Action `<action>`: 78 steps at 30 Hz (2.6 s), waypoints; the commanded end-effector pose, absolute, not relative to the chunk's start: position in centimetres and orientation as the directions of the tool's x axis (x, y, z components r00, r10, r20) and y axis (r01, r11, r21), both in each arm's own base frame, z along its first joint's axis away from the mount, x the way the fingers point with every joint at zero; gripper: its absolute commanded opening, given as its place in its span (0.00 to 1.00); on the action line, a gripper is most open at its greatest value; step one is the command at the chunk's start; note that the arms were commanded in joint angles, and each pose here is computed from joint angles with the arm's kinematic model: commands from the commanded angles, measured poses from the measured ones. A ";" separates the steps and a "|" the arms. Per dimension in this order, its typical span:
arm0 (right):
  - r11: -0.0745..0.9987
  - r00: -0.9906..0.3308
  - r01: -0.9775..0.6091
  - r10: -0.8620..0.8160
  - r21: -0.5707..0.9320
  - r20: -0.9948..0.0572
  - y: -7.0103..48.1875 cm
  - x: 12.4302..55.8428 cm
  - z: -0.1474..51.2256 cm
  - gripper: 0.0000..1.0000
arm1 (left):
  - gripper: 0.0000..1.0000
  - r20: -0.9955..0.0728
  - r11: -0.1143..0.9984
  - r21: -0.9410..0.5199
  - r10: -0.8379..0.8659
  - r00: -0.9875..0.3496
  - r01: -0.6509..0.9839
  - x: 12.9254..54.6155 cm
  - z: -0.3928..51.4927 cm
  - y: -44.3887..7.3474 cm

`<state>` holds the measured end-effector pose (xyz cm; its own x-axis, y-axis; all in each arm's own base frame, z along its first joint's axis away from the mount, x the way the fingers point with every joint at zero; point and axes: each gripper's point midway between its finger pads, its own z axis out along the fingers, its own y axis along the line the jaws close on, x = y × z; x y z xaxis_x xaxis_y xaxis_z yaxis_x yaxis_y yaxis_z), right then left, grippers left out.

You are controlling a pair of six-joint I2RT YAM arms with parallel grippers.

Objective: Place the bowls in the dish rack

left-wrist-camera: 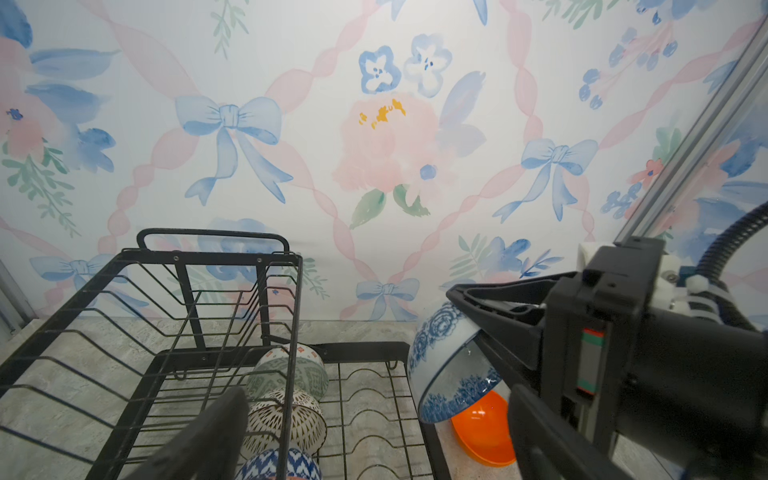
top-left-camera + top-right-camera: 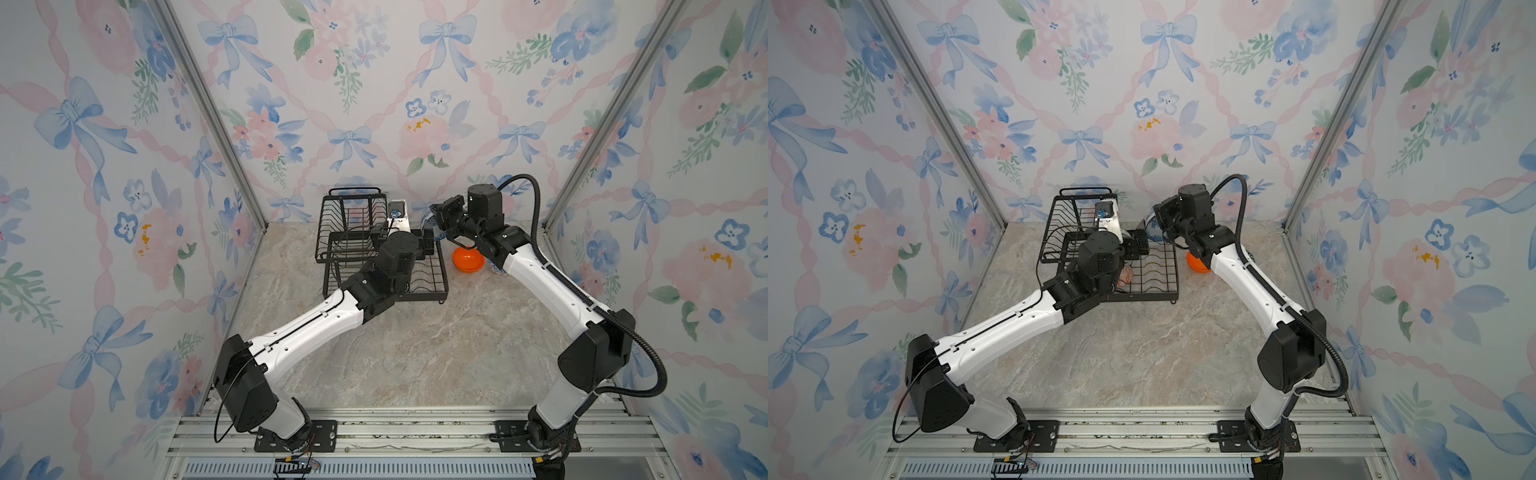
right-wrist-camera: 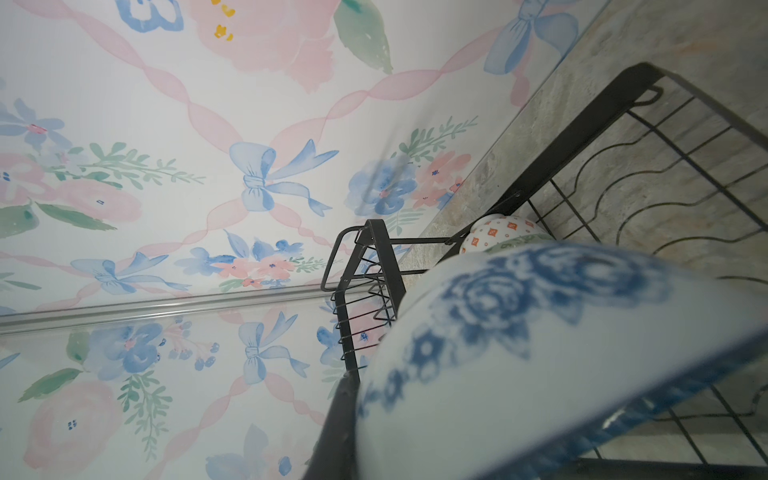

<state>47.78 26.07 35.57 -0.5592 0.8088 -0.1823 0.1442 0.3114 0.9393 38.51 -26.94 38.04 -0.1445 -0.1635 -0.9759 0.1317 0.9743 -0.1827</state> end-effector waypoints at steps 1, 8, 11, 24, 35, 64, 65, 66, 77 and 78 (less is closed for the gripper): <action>0.361 -0.556 -0.005 0.774 0.932 -0.303 26.7 48.4 36.9 0.00 | 0.98 -0.951 0.958 -0.200 -0.139 -0.278 0.206 36.9 36.2 -27.2; 0.496 -0.557 -0.043 0.708 0.867 -0.433 26.7 49.1 33.5 0.00 | 0.98 -0.924 0.944 -0.256 -0.176 -0.340 0.207 36.5 35.2 -25.5; 0.529 -0.554 -0.055 0.690 0.847 -0.466 26.7 49.4 32.3 0.00 | 0.98 -0.921 0.941 -0.260 -0.174 -0.348 0.216 36.4 35.0 -25.1; 0.610 -0.562 -0.110 0.613 0.785 -0.555 28.2 51.1 28.6 0.00 | 0.98 -0.921 0.944 -0.227 -0.128 -0.369 0.241 37.3 34.3 -24.7; 0.543 -0.543 -0.218 0.624 0.811 -0.563 30.0 53.6 27.0 0.00 | 0.98 -0.919 0.943 -0.203 -0.091 -0.385 0.263 38.2 34.3 -24.7; 0.442 -0.459 -0.225 0.738 0.868 -0.494 30.3 59.3 20.4 0.00 | 0.98 -0.892 0.941 -0.136 0.019 -0.451 0.309 38.8 31.2 -24.3; 0.439 -0.458 -0.224 0.741 0.870 -0.492 30.3 59.4 20.1 0.00 | 0.98 -0.892 0.943 -0.133 0.020 -0.451 0.306 38.8 31.1 -24.2; 0.437 -0.455 -0.224 0.744 0.871 -0.490 30.5 59.4 19.9 0.00 | 0.98 -0.892 0.943 -0.131 0.022 -0.451 0.306 38.7 31.1 -24.1; 0.417 -0.410 -0.222 0.780 0.881 -0.473 30.5 59.9 19.1 0.00 | 0.98 -0.890 0.939 -0.125 0.036 -0.455 0.320 38.6 31.0 -24.2; 0.416 -0.404 -0.226 0.783 0.881 -0.473 30.5 60.0 19.1 0.00 | 0.98 -0.889 0.939 -0.123 0.039 -0.455 0.320 38.6 31.0 -24.1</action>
